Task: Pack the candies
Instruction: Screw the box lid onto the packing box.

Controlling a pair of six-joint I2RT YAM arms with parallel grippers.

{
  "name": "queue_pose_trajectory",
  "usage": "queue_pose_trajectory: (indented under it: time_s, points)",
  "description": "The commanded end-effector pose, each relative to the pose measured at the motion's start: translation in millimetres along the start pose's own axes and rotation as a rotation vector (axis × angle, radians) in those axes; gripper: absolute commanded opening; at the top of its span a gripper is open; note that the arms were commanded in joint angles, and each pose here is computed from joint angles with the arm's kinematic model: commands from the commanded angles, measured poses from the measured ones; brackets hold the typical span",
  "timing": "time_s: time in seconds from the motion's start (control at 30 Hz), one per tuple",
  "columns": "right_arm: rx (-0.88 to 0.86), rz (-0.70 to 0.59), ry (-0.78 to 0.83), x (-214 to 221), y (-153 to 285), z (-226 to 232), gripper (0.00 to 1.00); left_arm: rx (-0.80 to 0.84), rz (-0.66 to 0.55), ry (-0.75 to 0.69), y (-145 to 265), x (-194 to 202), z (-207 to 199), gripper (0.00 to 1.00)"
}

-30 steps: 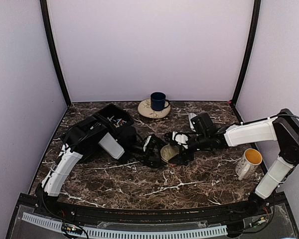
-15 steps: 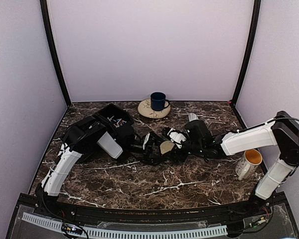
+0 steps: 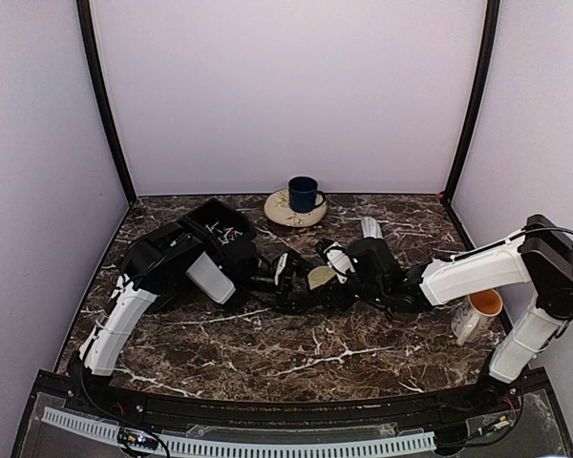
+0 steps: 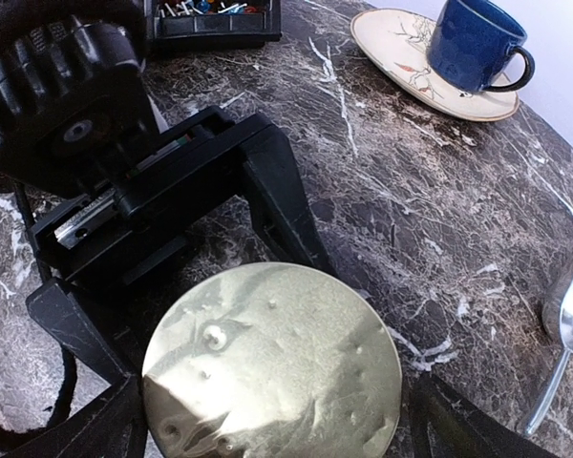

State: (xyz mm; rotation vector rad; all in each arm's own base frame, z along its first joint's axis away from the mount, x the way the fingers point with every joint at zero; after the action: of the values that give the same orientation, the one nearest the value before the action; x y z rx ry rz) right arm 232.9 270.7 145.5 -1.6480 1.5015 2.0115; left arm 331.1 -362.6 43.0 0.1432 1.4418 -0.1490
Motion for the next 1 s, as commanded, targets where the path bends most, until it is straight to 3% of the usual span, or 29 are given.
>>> queue_pose_trajectory:
  time_s: [0.0, 0.53, 0.7, 0.87, 0.97]
  points:
    - [0.031, -0.028, -0.033, -6.8, 5.9, -1.9, 0.97, 0.036, 0.210, 0.377, 21.4, 102.0, -54.8, 0.71]
    - [0.014, -0.165, 0.104, -27.4, 61.0, -15.6, 0.98, 0.079, 0.199, 0.385, 20.1, 102.2, -55.9, 0.72]
    - [-0.275, -0.221, 0.268, -23.7, 75.9, -14.0, 0.98, 0.156, 0.163, 0.395, 20.1, 99.5, -59.8, 0.72]
    - [-0.411, -0.197, 0.470, -8.7, 74.6, -11.9, 0.97, 0.237, 0.123, 0.407, 19.6, 96.6, -63.1, 0.72]
    - [-0.506, -0.181, 0.512, -6.5, 68.6, -15.3, 0.97, 0.268, 0.109, 0.411, 19.5, 95.6, -64.4, 0.72]
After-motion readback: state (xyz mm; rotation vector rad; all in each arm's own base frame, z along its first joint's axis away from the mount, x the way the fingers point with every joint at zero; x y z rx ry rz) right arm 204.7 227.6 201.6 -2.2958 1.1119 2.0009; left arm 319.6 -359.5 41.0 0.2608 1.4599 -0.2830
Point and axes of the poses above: each gripper's point midway between its finger pads, its own y axis back along the fingers, its own z axis along the line the jaws close on, x = y × z, the point moved 10 cm from there along y, back along the fingers, and after that the axes turned 1 degree about -y, right-handed, at the moved point
